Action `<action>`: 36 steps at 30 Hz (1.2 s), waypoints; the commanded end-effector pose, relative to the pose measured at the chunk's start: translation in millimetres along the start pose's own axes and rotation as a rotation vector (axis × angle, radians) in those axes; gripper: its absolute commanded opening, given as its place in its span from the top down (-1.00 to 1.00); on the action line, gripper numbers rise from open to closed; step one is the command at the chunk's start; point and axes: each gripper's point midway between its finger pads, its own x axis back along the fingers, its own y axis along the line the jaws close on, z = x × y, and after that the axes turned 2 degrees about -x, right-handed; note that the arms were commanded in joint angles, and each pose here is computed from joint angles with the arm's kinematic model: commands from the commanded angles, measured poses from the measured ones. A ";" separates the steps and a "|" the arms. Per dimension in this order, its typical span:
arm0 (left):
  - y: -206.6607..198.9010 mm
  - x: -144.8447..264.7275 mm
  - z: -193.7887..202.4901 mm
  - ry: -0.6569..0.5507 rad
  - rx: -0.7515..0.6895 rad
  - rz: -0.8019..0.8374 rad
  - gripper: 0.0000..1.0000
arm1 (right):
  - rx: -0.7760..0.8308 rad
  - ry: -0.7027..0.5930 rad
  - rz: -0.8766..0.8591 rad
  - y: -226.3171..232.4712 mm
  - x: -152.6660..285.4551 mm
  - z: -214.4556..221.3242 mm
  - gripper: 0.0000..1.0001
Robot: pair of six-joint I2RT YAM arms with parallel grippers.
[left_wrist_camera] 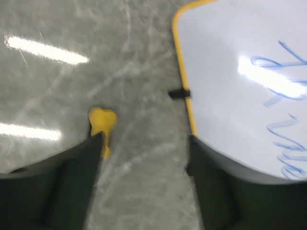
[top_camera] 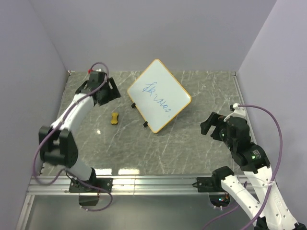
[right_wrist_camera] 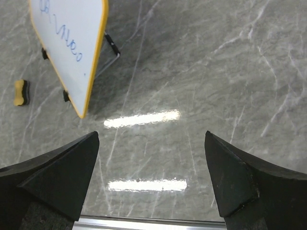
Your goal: Erase the whiteboard
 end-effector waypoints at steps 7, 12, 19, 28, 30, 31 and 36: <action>52.1 -79.7 54.5 0.270 -0.162 -0.224 -0.31 | 0.042 -0.018 0.039 4.2 -2.5 -21.8 -0.95; 57.7 -81.7 55.5 0.267 -0.181 -0.246 -0.32 | 0.063 -0.008 0.063 4.4 -7.7 -26.4 -0.95; 64.1 -81.3 70.4 0.295 -0.208 -0.247 -0.28 | 0.068 0.002 0.079 4.4 -14.3 -26.8 -0.95; 70.0 -76.5 91.7 0.319 -0.203 -0.240 -0.07 | 0.099 -0.001 0.121 0.1 -21.9 -32.1 -0.95; 70.1 -77.6 91.5 0.315 -0.202 -0.240 0.05 | 0.097 -0.004 0.116 3.0 -24.0 -35.0 -0.96; 68.9 -78.5 90.8 0.311 -0.201 -0.238 0.17 | 0.100 -0.005 0.111 4.3 -25.0 -35.9 -0.96; 69.8 -88.3 91.6 0.324 -0.198 -0.246 0.99 | 0.116 -0.035 0.055 27.3 -36.0 -58.7 -0.95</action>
